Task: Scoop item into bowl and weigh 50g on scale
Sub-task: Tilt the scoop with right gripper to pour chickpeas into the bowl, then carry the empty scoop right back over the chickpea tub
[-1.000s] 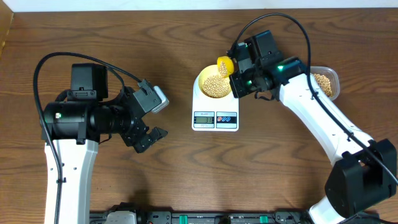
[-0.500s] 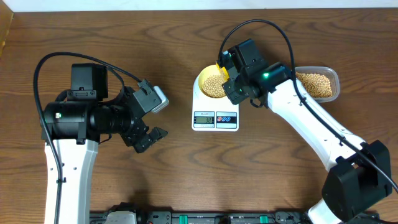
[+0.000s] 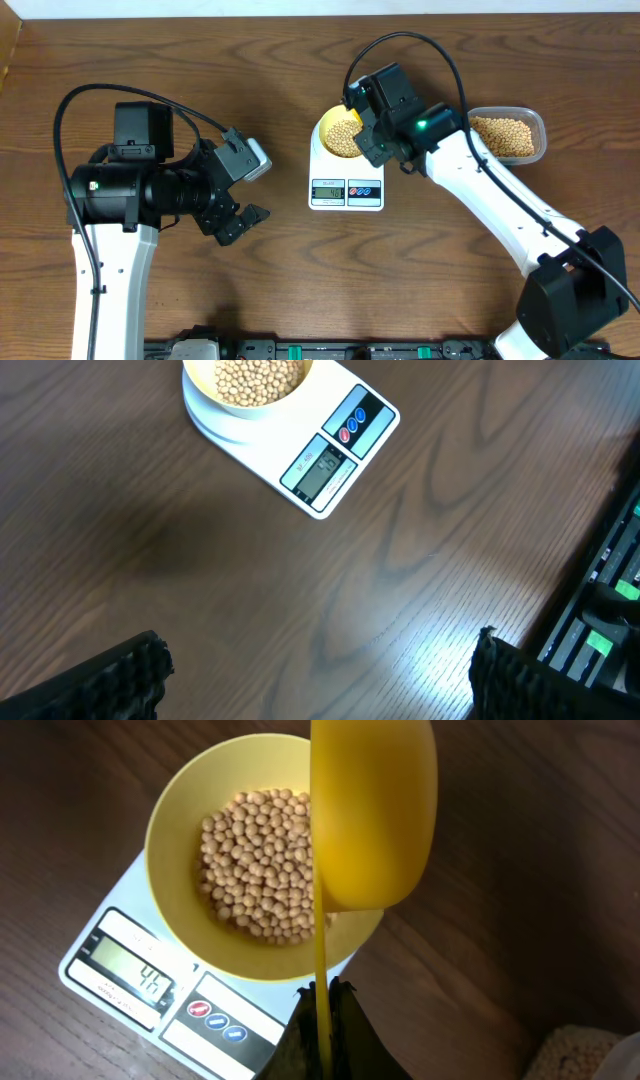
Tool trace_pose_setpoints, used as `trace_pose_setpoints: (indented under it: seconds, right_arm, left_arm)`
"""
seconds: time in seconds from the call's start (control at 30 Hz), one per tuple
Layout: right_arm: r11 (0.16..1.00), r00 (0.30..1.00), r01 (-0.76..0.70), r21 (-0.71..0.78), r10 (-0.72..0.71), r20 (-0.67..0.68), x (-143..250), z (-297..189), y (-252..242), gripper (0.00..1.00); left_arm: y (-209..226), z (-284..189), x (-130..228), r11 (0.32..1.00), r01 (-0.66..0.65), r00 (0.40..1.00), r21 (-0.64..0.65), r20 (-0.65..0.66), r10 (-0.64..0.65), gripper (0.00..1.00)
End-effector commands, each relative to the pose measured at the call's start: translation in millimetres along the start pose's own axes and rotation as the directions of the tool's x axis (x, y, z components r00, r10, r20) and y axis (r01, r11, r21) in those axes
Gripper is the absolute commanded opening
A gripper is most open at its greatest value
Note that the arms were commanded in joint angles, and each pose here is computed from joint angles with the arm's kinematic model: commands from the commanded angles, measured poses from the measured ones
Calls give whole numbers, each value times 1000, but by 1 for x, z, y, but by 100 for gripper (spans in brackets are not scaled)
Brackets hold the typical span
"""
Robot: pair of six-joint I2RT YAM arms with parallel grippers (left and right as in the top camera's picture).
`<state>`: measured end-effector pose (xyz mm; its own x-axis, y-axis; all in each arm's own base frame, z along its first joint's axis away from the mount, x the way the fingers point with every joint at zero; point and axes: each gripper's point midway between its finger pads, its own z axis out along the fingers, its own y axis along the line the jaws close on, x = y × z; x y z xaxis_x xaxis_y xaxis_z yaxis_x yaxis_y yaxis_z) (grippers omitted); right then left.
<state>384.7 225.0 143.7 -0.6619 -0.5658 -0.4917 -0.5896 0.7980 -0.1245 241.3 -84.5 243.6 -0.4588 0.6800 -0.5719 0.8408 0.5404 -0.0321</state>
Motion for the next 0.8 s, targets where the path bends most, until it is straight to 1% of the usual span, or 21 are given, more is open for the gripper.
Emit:
trace_pose_setpoints:
  seconds: [0.0, 0.27, 0.4, 0.47, 0.6, 0.67, 0.73, 0.77]
  right_arm:
    - [1000, 998, 14, 18, -14, 54, -15, -15, -3, 1]
    - [1000, 998, -3, 21, 1, 70, -19, -15, -5, 1]
    - [988, 984, -151, 21, 148, 101, -24, -21, -22, 1]
    - [979, 974, -200, 36, 195, 114, -25, -31, -38, 1]
    - [944, 939, -315, 98, 296, 176, -22, -76, -96, 1]
    - [915, 915, -380, 131, 352, 196, -10, -97, -124, 1]
    - [879, 892, -445, 170, 417, 177, 14, -113, -149, 1]
    - [858, 878, -478, 188, 457, 143, 34, -119, -161, 1]
  left_arm:
    - [-3, 0, -2, 1000, -15, 1000, 12, 12, 15, 98]
    - [-3, 0, -2, 1000, -15, 1000, 12, 12, 15, 98]
    - [-3, 0, -2, 1000, -15, 1000, 12, 12, 15, 98]
    - [-3, 0, -2, 1000, -15, 1000, 12, 12, 15, 98]
    - [-3, 0, -2, 1000, -15, 1000, 12, 12, 15, 98]
    - [-3, 0, -2, 1000, -15, 1000, 12, 12, 15, 98]
    - [-3, 0, -2, 1000, -15, 1000, 12, 12, 15, 98]
    - [-3, 0, -2, 1000, -15, 1000, 12, 12, 15, 98]
